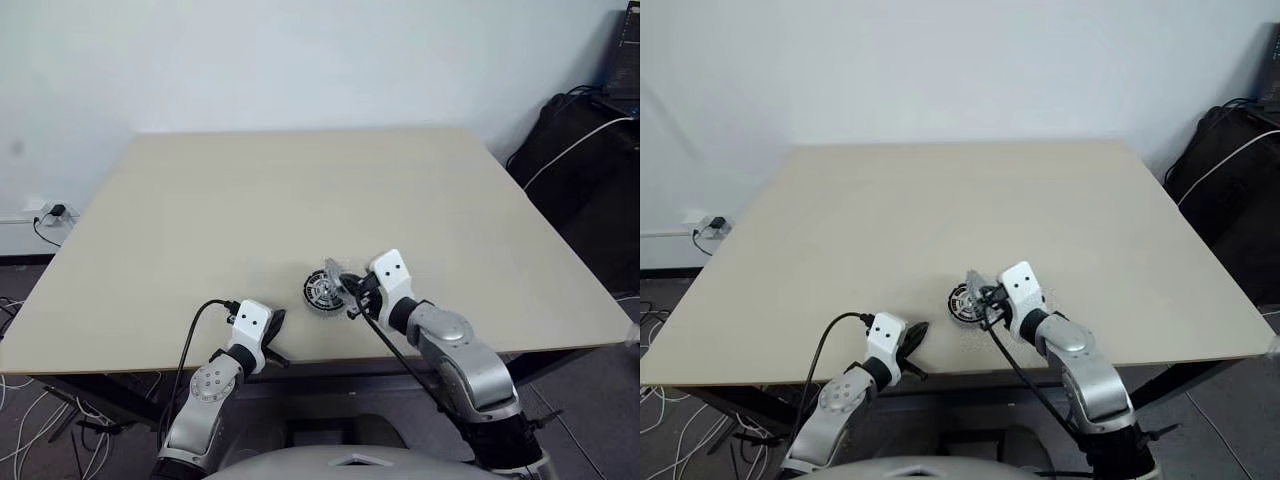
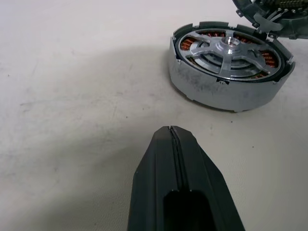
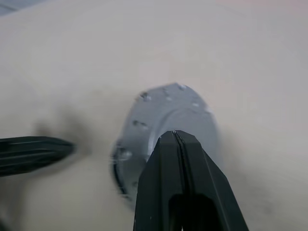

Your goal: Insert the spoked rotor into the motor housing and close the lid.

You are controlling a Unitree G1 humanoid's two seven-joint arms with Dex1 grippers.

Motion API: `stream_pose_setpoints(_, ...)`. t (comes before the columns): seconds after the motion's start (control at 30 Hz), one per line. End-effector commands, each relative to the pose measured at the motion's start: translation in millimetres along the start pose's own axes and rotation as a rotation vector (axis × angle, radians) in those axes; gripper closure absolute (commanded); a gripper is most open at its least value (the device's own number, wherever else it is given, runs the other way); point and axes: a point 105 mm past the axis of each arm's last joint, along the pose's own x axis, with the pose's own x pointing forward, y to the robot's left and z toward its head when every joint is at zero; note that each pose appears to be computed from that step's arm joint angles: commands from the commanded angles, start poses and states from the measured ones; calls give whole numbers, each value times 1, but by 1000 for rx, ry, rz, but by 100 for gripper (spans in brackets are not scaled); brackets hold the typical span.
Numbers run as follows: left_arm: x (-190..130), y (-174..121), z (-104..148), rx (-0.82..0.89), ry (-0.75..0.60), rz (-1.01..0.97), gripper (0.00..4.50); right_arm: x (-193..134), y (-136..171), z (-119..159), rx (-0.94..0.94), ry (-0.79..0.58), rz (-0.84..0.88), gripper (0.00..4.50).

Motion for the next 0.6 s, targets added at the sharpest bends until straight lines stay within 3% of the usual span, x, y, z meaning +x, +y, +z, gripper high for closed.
stream_pose_setpoints(0.03, 0, 4, 11, 13, -46, 7, 450, 9, 12, 9, -8, -33, 74, 447)
stream_pose_setpoints(0.6, -1, 4, 13, 13, -51, 14, 450, 50, 11, -33, 63, 116, 84, 447)
